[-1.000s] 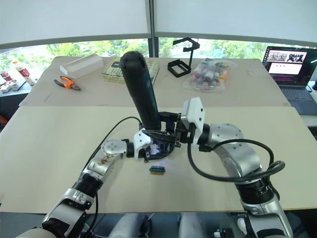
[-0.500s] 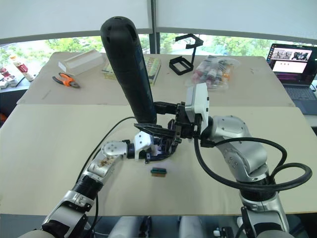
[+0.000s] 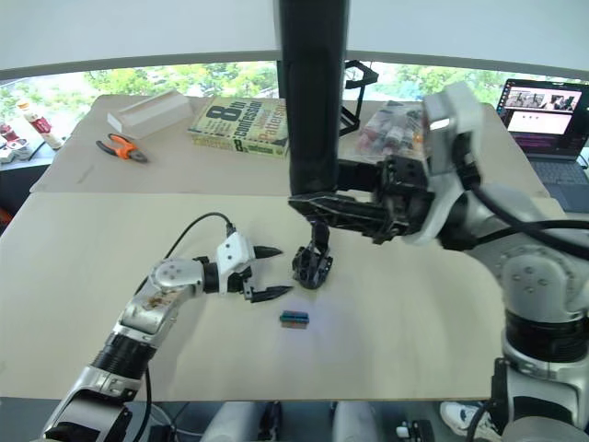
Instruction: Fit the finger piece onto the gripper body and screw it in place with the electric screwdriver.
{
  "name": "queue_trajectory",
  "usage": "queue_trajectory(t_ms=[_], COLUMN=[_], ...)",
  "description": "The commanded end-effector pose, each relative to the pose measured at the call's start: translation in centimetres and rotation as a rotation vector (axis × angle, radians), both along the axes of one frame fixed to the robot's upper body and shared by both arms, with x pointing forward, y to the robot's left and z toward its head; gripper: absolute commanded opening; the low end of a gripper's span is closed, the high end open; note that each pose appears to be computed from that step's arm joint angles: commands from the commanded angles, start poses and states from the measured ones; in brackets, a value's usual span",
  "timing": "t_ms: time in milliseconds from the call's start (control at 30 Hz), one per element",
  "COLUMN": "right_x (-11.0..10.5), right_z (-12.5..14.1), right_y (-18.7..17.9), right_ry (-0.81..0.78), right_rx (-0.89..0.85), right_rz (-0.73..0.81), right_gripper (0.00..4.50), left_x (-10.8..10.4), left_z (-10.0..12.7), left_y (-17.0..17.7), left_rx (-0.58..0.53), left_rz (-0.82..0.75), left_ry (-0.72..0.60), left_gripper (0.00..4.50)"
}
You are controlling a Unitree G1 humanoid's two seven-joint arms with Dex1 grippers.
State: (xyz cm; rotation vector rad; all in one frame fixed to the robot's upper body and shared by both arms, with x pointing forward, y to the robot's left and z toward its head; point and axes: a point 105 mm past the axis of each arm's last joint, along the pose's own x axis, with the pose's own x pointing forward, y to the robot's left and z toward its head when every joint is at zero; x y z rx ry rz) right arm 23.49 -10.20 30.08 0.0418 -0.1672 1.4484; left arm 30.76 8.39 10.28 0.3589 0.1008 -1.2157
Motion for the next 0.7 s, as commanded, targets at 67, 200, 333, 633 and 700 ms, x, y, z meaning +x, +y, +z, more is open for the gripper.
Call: queue_trajectory(t_ms=[67, 200, 333, 633, 700], right_x=[-0.5, 0.1, 0.7, 2.8, 2.6], right_z=[-0.3, -4.2, -11.3, -18.7, -18.9], right_y=[-3.1, -7.1, -12.0, -17.3, -17.9], right_ry=[0.141, 0.423, 0.745, 0.964, 0.931], right_rx=[-0.021, -0.125, -0.306, -0.48, -0.522], right_rz=[-0.077, -0.236, -0.443, -0.701, -0.695], right_gripper=[1.89, 1.89, 1.89, 1.89, 2.39], left_x=[-2.0, -4.6, -6.1, -6.2, -5.9], left_z=[2.8, 4.5, 5.5, 5.3, 4.9], left_y=[1.7, 4.2, 6.3, 7.5, 8.1], left_rx=[-0.024, 0.018, 0.091, 0.141, 0.144], left_rz=[-0.043, -0.114, -0.14, -0.099, -0.067], left_ry=[-0.023, 0.017, 0.082, 0.104, 0.114], left_gripper=[4.5, 4.5, 4.5, 4.5, 4.5])
